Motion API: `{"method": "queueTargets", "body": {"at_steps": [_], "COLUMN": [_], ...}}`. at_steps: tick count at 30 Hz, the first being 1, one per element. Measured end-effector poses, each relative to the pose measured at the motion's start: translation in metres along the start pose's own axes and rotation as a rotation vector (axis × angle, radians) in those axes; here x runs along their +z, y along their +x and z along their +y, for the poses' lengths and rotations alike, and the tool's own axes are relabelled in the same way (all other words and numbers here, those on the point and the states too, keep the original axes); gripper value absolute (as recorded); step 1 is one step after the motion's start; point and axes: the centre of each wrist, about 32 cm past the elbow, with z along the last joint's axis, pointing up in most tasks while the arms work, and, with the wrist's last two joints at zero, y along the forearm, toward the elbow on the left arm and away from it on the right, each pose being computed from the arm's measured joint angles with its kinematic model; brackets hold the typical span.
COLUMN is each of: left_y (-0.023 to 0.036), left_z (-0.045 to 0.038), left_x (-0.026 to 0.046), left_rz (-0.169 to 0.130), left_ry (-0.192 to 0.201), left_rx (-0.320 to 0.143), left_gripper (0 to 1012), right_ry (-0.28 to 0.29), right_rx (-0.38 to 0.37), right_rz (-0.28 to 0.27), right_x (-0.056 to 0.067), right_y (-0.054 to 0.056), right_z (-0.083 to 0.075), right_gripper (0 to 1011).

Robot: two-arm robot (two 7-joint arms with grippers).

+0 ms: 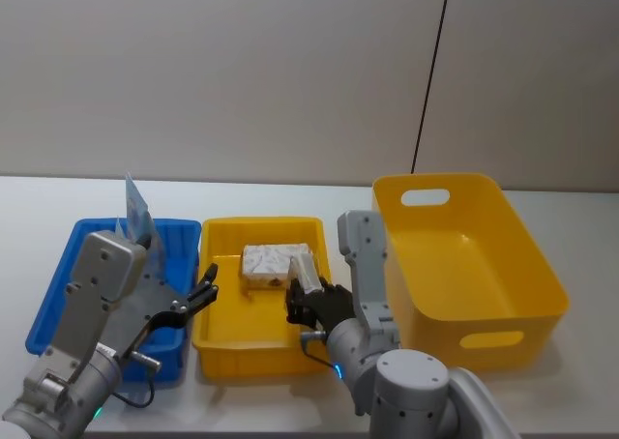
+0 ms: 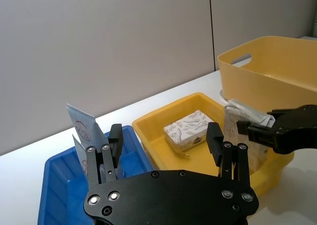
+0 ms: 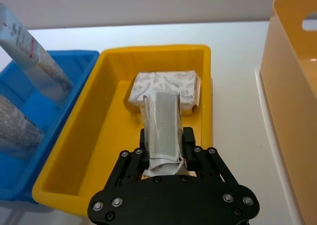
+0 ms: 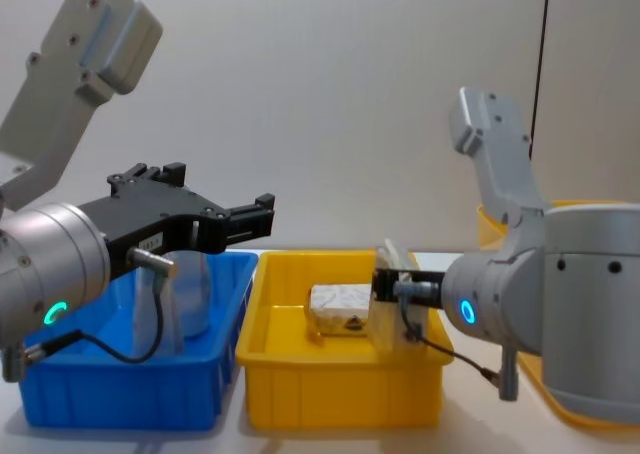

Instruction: Bimanual collaborative sorting of washing and personal care products

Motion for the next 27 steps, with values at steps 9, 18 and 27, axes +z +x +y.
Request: {"method": "queueTargets", "body": {"at_steps": [9,18,27], "left_y": [0.0,0.0,0.0], "left_z": [0.0,0.0,0.0], "left_x": [0.0,0.0,0.0], "left_rz": [0.0,0.0,0.0], "left_ry": [0.0,0.0,0.0], "left_rx": [0.0,0.0,0.0], "left_gripper": [1001,1001,1001], "right_ry": [0.107,0.257,0.336], "right_rx": [0.013,-0.002,-0.081], "right_rz": [-0.016,-0.037,-0.064], "right_x": [0.004,0.015,0.027], "right_y": [0.002,0.011,0.026], "right_z": [-0.006,-0.018,-0.029], "right_gripper": [351,348,345]}}
